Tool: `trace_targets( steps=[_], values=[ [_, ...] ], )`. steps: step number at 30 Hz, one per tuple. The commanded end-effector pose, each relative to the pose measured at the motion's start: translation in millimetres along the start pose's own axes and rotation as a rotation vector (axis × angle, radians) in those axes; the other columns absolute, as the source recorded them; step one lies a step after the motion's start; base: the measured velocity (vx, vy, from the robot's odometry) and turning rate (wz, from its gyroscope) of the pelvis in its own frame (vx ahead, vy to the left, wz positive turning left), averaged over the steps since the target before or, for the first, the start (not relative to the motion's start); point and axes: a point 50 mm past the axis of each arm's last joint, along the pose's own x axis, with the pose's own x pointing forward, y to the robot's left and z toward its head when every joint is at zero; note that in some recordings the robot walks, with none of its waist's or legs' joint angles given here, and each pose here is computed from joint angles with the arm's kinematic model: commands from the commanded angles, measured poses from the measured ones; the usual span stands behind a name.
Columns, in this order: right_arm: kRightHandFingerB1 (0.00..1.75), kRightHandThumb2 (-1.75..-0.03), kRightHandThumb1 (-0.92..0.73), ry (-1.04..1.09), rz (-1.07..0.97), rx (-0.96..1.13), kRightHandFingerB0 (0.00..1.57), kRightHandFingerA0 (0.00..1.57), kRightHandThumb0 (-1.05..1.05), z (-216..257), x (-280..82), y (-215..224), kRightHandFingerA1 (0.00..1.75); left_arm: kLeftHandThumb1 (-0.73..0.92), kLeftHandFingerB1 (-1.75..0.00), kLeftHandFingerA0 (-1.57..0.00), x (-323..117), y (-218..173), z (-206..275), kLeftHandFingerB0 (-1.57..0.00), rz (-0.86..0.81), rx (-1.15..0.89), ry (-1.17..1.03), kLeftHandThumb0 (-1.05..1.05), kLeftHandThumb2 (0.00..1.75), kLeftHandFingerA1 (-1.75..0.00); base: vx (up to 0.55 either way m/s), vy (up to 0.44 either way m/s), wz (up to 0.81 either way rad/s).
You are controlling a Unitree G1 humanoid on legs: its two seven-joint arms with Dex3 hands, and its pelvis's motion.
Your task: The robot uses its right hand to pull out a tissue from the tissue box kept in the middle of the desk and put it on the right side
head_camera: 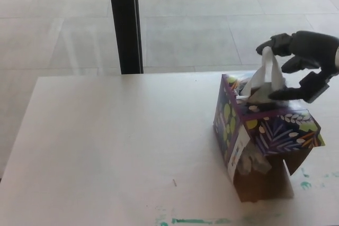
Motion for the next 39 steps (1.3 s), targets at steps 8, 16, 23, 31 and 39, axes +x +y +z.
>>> trace_targets(
  steps=[8,16,23,31,39],
  values=[
    [0.5,-0.83,-0.46,0.085,0.152,-0.267,0.37,0.59,-0.53,-16.9,-10.5,16.4,0.8,0.92,-0.64,-0.61,-7.9,19.2,-6.6,-0.42,0.026,0.023,0.024,-1.05,0.77,-0.58,0.0,0.0,0.0],
    [0.6,-0.68,-0.8,-0.113,-0.161,-0.36,0.7,0.71,-0.31,-6.0,-14.8,20.9,1.5,0.92,-0.63,-0.64,-9.2,19.9,-9.2,-0.43,0.033,0.016,0.008,-1.05,0.76,-0.58,0.0,0.0,0.0],
    [0.62,-0.66,-0.74,-0.182,-0.336,-0.42,0.75,0.75,-0.31,-3.9,-15.5,30.3,1.58,0.92,-0.61,-0.63,-10.5,20.1,-9.5,-0.42,0.024,0.01,-0.012,-1.05,0.81,-0.58,0.0,0.0,0.0],
    [0.65,-0.69,-0.73,-0.207,-0.367,-0.452,0.77,0.83,-0.32,-0.6,-13.5,36.3,1.59,0.92,-0.59,-0.67,-13.2,18.6,-13.9,-0.45,0.032,0.008,-0.028,-1.05,0.85,-0.57,0.0,0.0,0.0],
    [0.82,-0.67,-0.67,-0.216,-0.48,-0.53,0.86,0.86,-0.31,-3.6,-10.5,42.5,1.7,0.92,-0.58,-0.66,-14.5,17.8,-15.1,-0.45,0.026,0.002,-0.044,-1.05,0.86,-0.56,0.0,0.0,0.0]
  ],
)
